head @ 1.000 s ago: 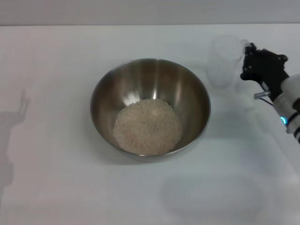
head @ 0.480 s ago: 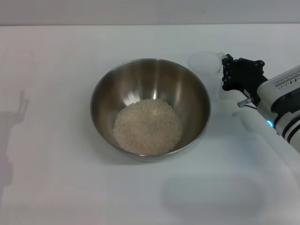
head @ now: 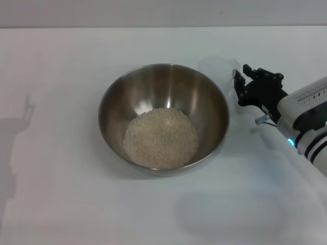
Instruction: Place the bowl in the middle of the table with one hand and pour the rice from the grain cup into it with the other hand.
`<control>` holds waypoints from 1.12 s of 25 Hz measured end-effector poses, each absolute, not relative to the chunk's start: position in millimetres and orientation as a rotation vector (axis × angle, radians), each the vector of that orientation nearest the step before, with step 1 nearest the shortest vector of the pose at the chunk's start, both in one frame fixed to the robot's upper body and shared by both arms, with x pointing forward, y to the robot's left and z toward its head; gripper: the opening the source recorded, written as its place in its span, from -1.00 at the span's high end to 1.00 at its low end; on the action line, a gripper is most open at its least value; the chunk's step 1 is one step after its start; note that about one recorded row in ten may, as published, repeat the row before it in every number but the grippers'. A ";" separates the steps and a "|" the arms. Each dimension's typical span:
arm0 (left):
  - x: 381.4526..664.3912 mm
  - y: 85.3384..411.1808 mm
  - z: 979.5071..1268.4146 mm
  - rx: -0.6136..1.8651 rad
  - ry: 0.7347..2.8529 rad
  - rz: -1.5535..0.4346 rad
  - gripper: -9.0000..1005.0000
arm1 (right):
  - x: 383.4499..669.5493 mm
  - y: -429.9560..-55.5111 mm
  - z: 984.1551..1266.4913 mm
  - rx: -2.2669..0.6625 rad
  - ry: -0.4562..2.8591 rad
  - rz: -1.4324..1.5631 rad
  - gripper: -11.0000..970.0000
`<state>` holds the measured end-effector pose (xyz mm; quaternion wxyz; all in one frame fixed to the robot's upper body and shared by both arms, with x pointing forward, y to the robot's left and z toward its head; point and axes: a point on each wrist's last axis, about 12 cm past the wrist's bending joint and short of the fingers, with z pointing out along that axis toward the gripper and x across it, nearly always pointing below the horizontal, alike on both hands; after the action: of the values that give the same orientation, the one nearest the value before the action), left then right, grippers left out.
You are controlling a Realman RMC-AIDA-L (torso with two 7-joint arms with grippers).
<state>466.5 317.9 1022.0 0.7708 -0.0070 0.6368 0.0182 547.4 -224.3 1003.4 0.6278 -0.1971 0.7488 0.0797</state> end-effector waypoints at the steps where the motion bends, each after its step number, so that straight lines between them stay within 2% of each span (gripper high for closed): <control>1: 466.9 317.6 1022.0 -0.015 1.381 0.039 -0.65 | 544.6 -224.4 1001.9 -0.454 1.719 0.186 0.60; 4: 468.3 317.2 1022.2 -0.013 1.382 0.038 -0.65 | 534.6 -229.0 998.8 -0.431 1.709 0.190 0.38; 8: 467.3 318.6 1022.2 -0.014 1.380 0.042 -0.65 | 525.3 -232.4 998.0 -0.397 1.688 0.199 0.21; 15: 465.0 319.6 1021.5 -0.007 1.382 0.047 -0.65 | 490.7 -252.0 999.3 -0.248 1.586 0.199 -0.07; 17: 463.6 320.3 1021.4 -0.005 1.380 0.050 -0.65 | 465.4 -268.7 1005.6 -0.152 1.478 0.168 -0.49; 18: 463.4 320.4 1021.5 -0.005 1.379 0.050 -0.65 | 465.4 -268.7 1005.6 -0.152 1.478 0.168 -0.54; 22: 464.8 321.1 1020.7 -0.001 1.387 0.052 -0.65 | 428.2 -290.2 1015.7 -0.041 1.328 0.096 -0.73; 28: 464.5 322.1 1017.6 0.014 1.407 0.064 -0.65 | 408.1 -302.8 1023.9 -0.012 1.228 0.043 -0.73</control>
<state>464.5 322.1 1017.6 0.7622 0.0062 0.6466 0.0292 408.1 -302.8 1023.9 0.8170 -0.0058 0.5762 0.0200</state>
